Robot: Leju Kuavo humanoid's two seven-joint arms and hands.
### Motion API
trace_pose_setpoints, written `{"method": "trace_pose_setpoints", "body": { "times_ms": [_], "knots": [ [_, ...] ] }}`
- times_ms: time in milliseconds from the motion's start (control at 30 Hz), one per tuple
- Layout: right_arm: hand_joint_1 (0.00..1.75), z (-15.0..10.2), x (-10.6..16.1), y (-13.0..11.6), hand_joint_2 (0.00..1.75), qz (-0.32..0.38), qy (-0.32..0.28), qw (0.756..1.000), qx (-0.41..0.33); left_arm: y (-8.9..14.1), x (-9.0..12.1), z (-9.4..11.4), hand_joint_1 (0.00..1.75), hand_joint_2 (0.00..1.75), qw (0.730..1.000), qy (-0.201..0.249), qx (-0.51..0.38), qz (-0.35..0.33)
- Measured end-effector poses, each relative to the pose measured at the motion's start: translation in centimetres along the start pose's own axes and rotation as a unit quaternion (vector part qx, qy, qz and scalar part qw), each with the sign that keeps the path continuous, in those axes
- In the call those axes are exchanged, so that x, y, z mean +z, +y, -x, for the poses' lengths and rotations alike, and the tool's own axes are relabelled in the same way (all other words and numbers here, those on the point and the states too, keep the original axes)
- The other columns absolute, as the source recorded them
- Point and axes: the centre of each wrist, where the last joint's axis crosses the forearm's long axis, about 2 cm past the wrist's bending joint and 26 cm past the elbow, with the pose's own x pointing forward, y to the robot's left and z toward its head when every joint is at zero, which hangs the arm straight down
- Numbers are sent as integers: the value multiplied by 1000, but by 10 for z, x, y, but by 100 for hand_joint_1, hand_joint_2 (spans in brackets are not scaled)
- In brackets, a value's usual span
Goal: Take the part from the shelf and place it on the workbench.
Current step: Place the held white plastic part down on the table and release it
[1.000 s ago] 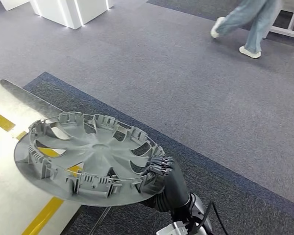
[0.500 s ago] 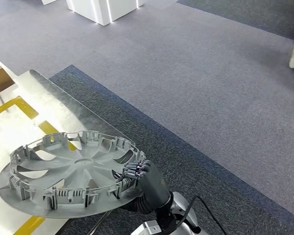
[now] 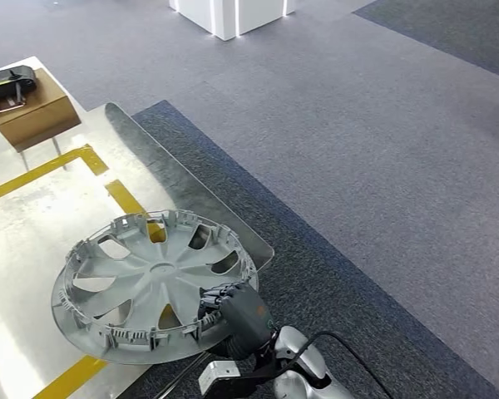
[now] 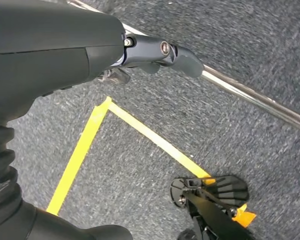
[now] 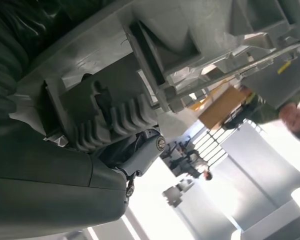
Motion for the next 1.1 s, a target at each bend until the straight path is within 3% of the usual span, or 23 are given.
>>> {"method": "trace_pose_setpoints", "body": {
  "times_ms": [633,1100],
  "knots": [
    [175,26,2,12,175,-53,87,989,108,1,1,3,0,175,1000,9,-4,-3],
    [175,31,1,8,175,-67,137,979,131,-1,2,5,0,175,1000,13,7,-6]
  ]
}}
